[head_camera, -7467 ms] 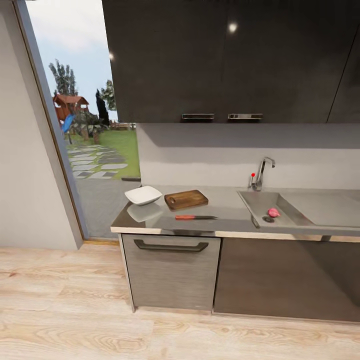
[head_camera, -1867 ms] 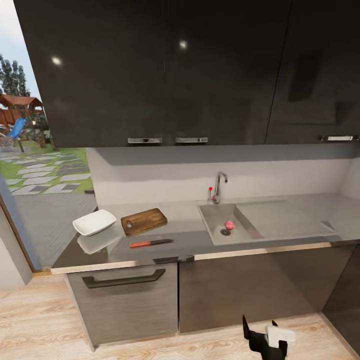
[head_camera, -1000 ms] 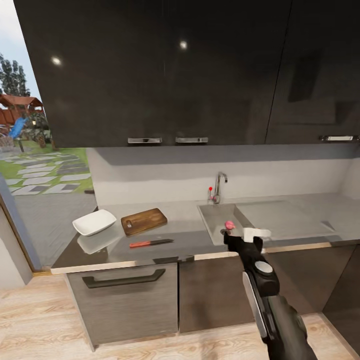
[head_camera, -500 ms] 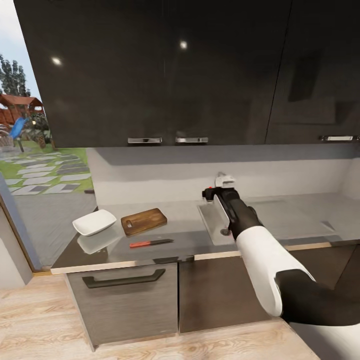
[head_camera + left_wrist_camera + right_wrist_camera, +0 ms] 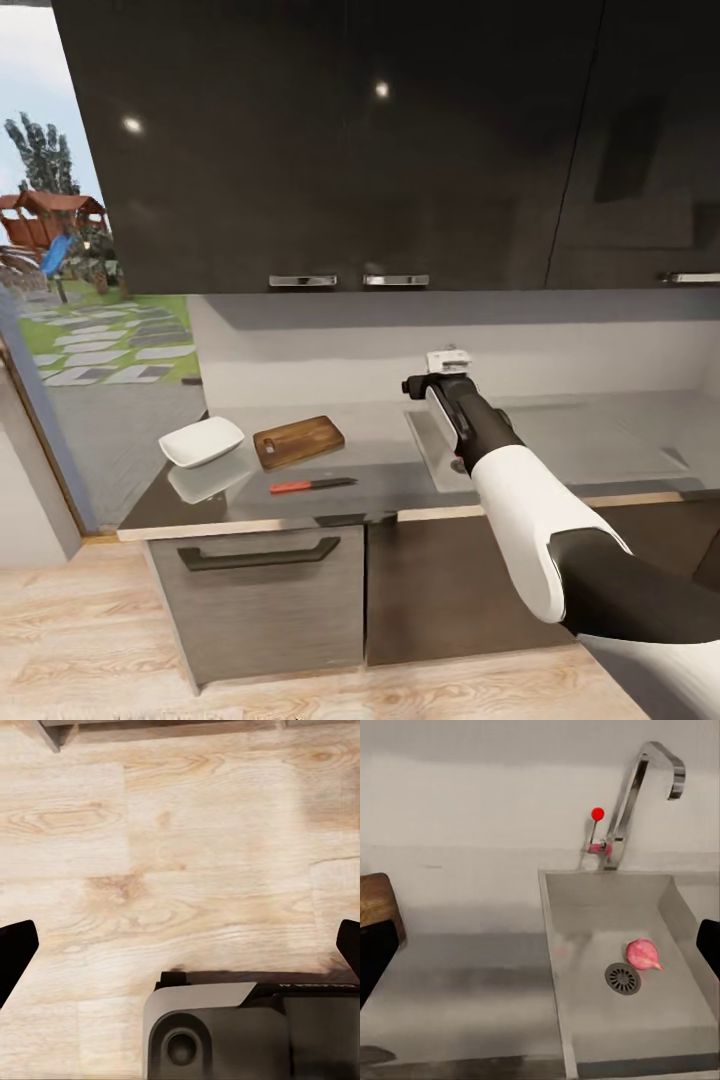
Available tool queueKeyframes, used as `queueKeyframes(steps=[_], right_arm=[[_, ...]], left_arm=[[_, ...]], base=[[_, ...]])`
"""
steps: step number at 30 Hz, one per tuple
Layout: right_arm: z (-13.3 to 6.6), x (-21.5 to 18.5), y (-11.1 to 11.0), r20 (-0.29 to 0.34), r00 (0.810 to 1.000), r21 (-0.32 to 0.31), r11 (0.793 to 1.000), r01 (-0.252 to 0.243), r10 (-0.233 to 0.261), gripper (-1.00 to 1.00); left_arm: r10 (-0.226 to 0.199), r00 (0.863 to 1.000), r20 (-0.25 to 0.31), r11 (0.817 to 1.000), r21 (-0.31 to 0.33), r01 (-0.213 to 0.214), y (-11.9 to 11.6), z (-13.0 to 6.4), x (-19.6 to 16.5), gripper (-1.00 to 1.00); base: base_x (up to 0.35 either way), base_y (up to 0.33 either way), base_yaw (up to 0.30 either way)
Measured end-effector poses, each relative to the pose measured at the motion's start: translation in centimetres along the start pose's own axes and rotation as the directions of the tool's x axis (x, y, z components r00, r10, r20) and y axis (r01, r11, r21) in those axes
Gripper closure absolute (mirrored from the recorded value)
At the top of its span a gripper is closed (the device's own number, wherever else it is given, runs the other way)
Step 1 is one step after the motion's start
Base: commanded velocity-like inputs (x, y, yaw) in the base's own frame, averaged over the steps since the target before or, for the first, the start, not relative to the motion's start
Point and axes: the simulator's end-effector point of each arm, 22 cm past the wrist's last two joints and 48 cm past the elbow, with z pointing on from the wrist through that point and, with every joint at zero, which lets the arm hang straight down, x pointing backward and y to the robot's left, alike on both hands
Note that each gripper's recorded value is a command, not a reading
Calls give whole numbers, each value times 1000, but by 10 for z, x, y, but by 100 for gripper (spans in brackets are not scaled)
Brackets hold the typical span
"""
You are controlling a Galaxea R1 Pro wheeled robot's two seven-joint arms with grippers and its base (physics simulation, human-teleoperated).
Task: In the kitchen, take the Vidalia onion out of the sink, dice it on the chopping board with the paring knife, put the diced onion into the bowl on the countertop, then place both the paring knife and the chopping board into the sink.
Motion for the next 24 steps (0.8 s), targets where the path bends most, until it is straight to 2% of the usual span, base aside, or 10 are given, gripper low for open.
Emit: queueKeyframes(steps=[11, 19, 24], right_arm=[[4, 5, 2, 8, 1000, -3, 1000, 0, 0, -100], [4, 6, 3, 9, 1000, -5, 1000, 0, 0, -100], [7, 16, 4, -14, 1000, -8, 1000, 5, -5, -100]], left_arm=[[0, 1000, 1, 1000, -1, 0, 0, 0, -1, -100], [1, 1000, 1, 1000, -1, -1, 1, 0, 0, -100], [2, 1000, 1, 1000, -2, -2, 2, 0, 0, -100]], base=[[0, -12, 287], [106, -155, 289], [173, -198, 289]])
